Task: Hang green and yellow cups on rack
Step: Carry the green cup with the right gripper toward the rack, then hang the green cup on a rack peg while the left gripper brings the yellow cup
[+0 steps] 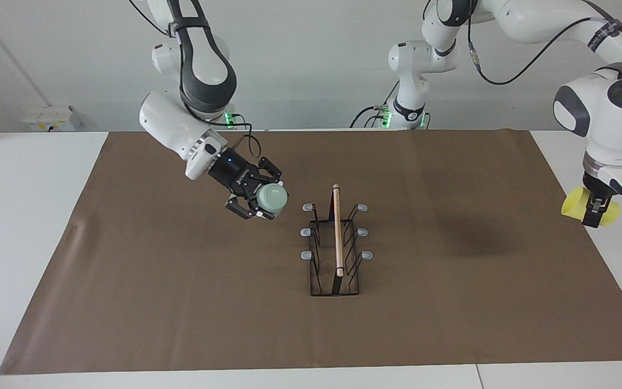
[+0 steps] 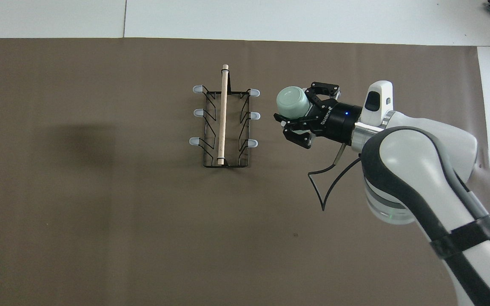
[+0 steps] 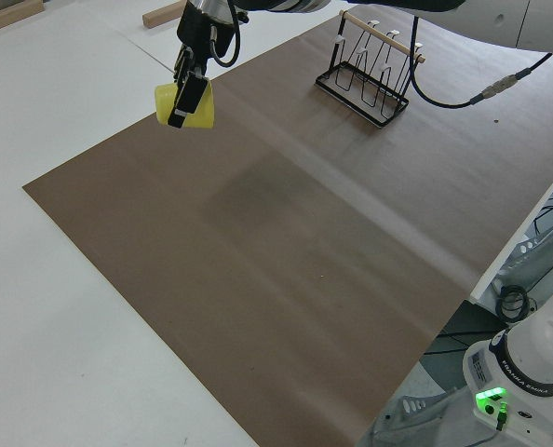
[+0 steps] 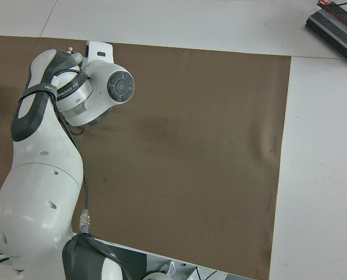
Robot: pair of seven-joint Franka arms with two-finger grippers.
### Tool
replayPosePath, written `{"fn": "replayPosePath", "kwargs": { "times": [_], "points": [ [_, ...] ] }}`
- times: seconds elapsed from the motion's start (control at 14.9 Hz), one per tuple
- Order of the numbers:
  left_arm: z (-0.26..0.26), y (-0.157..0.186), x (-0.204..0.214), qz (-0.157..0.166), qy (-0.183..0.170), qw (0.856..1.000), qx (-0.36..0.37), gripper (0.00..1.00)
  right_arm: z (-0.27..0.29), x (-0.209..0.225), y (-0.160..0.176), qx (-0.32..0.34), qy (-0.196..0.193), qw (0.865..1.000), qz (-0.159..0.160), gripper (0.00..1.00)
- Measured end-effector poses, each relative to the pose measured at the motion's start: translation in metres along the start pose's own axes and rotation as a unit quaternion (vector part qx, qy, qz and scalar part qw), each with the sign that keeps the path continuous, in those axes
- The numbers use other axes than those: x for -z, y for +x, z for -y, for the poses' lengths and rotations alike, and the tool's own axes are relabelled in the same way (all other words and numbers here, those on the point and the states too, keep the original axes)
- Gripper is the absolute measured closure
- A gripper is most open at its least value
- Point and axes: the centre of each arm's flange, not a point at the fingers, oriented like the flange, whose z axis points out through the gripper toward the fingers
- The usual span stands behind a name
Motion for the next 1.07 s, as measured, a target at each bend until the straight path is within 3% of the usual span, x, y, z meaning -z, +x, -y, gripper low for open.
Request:
{"fn": "replayPosePath", "kwargs": {
  "times": [0.47,1.07],
  "points": [
    [-0.01,-0.004,0.018,-0.058,0.03,0.998,0.0,0.3,0.045,-0.043,-0.022,-0.044,-0.025,0.999,-0.001,0.35],
    [-0.023,-0.013,0.025,-0.077,0.032,0.996,-0.007,0.3,0.068,-0.071,-0.058,-0.051,-0.034,0.998,-0.002,0.35]
  ]
}}
